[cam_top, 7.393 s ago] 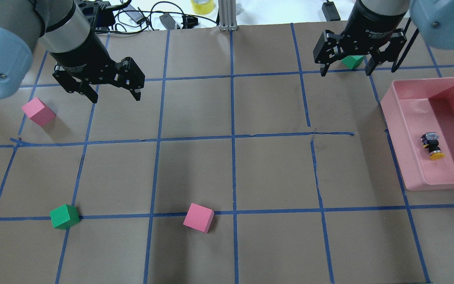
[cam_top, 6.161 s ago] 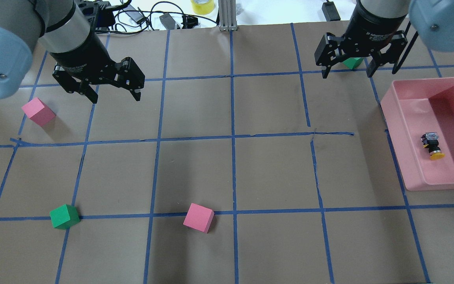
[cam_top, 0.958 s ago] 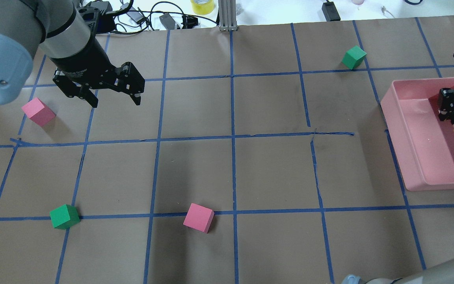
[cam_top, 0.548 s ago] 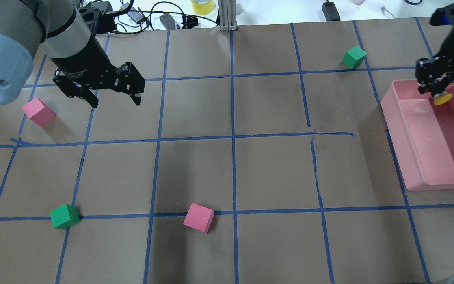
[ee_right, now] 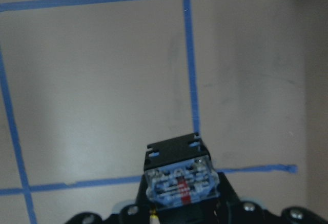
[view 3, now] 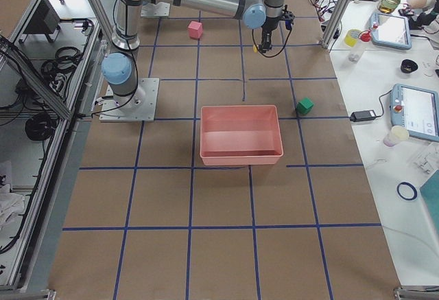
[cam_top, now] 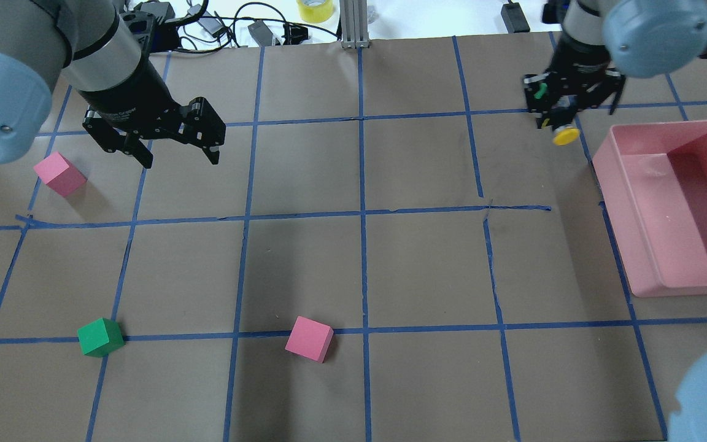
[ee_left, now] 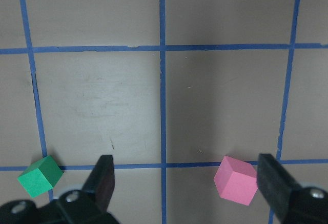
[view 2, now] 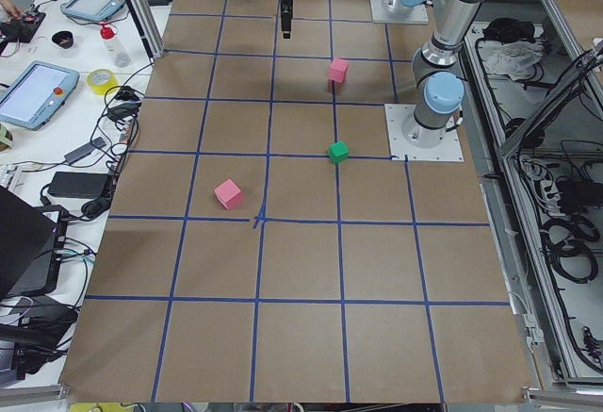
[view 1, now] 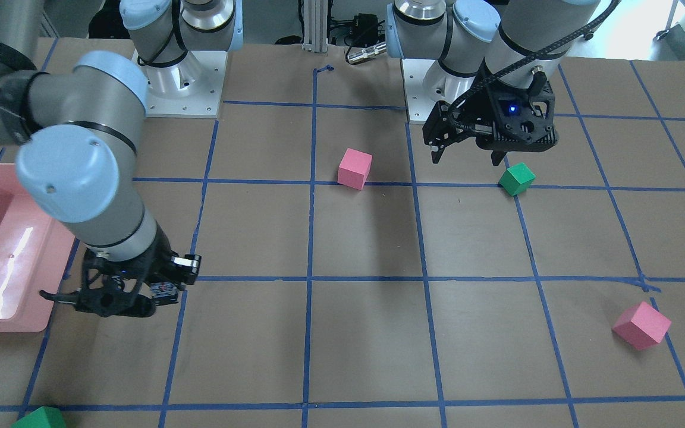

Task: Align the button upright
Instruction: 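Carry the switch to the table center and set it down lying flat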

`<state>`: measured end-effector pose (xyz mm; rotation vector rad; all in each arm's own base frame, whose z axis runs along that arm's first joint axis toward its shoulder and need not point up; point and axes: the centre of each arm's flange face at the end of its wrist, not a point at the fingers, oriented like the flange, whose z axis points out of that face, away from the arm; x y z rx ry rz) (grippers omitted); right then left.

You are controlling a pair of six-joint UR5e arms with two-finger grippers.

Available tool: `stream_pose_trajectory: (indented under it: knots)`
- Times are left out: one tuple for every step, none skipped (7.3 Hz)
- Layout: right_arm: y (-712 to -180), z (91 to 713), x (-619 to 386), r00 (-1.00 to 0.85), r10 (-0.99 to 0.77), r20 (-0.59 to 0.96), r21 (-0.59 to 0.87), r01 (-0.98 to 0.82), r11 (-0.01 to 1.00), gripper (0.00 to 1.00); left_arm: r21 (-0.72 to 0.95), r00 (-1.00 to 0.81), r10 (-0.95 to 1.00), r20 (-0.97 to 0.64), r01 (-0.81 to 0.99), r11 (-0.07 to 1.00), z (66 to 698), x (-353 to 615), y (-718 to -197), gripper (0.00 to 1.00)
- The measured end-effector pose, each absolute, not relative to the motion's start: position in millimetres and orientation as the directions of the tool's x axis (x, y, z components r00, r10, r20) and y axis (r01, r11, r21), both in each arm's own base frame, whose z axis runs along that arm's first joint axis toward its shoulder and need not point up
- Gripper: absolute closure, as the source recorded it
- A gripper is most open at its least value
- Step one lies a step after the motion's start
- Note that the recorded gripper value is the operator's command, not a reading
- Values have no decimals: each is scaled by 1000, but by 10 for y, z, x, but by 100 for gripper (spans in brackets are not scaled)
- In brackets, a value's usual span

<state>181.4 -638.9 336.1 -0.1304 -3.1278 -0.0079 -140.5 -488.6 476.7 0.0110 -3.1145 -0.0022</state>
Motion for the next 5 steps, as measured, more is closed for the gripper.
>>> stream_pose_trajectory:
  knots:
    - [-6455, 3112, 2113, -995, 94, -12, 1, 94, 996, 100, 1, -1000, -7, 27, -7, 1000, 4767, -1405, -4886, 0]
    - [-6472, 2891, 2393, -994, 109, -31, 3, 109, 994, 100, 1, -1000, -7, 27, -7, 1000, 4768, -1405, -4886, 0]
    - [-6456, 2684, 2675, -990, 127, -54, 8, 127, 992, 100, 1, -1000, -7, 27, -7, 1000, 4768, -1405, -4886, 0]
    - [-6440, 2538, 2900, -987, 143, -73, 8, 142, 990, 100, 1, -1000, -7, 27, -7, 1000, 4769, -1405, -4885, 0]
    - [-6442, 2456, 3052, -984, 155, -83, 6, 155, 988, 100, 0, -1000, -7, 27, -7, 1000, 4772, -1405, -4883, 0]
